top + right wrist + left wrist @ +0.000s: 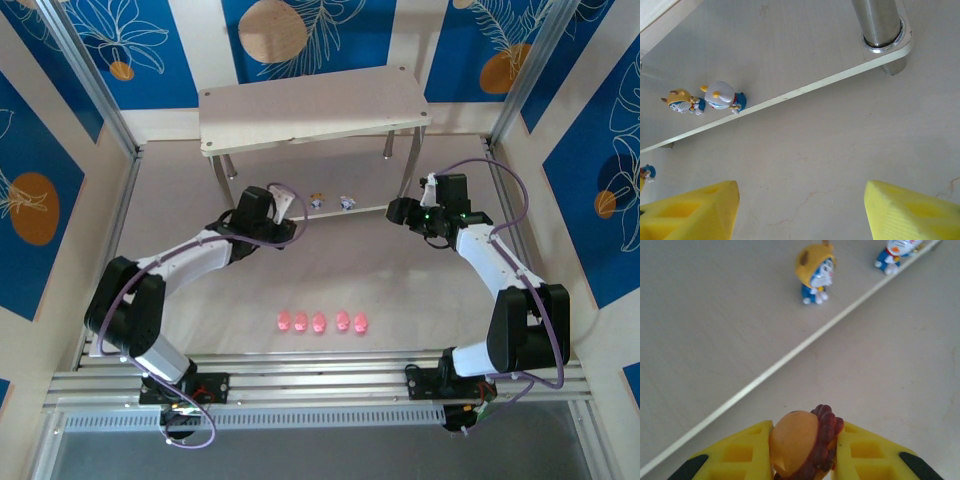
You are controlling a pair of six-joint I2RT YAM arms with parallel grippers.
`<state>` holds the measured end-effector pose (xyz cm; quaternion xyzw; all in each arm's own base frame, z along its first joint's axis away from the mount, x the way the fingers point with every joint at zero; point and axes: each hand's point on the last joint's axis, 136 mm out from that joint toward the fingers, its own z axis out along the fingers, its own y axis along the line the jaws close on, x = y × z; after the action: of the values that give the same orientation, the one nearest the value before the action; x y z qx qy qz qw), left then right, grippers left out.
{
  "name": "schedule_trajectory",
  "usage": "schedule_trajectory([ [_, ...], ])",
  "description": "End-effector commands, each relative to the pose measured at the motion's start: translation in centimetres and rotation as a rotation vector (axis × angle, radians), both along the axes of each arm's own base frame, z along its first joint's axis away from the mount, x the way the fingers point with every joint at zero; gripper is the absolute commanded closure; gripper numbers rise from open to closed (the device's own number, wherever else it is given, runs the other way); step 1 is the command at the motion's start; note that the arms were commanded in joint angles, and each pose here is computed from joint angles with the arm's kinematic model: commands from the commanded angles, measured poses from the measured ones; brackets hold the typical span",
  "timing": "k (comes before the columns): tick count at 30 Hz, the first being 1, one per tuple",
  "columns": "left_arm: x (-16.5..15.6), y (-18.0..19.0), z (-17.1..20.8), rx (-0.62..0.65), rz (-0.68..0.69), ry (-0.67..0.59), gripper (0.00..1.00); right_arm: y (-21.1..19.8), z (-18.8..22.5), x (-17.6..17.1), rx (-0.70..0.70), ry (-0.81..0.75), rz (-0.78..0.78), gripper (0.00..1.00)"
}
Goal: Place and organize the plastic toys onto the shelf
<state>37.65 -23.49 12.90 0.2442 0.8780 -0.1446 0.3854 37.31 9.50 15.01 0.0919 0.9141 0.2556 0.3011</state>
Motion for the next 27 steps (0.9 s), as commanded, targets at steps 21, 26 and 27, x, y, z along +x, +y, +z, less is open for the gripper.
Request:
schedule_trajectory([
  [21,6.5,-0.4,2.0,-0.122,0.011,-0.141,0.80,0.9,2.1,1.1,0.017,-0.046,0.012,0.32],
  [26,6.4,-0.8,1.5,-0.156,-0.040,-0.138,0.79,1.0,2.0,1.3,0.014,-0.044,0.014,0.32],
  [27,6.3,-0.9,1.5,-0.162,-0.051,-0.134,0.79,1.0,2.0,1.3,0.013,-0.043,0.013,0.32],
])
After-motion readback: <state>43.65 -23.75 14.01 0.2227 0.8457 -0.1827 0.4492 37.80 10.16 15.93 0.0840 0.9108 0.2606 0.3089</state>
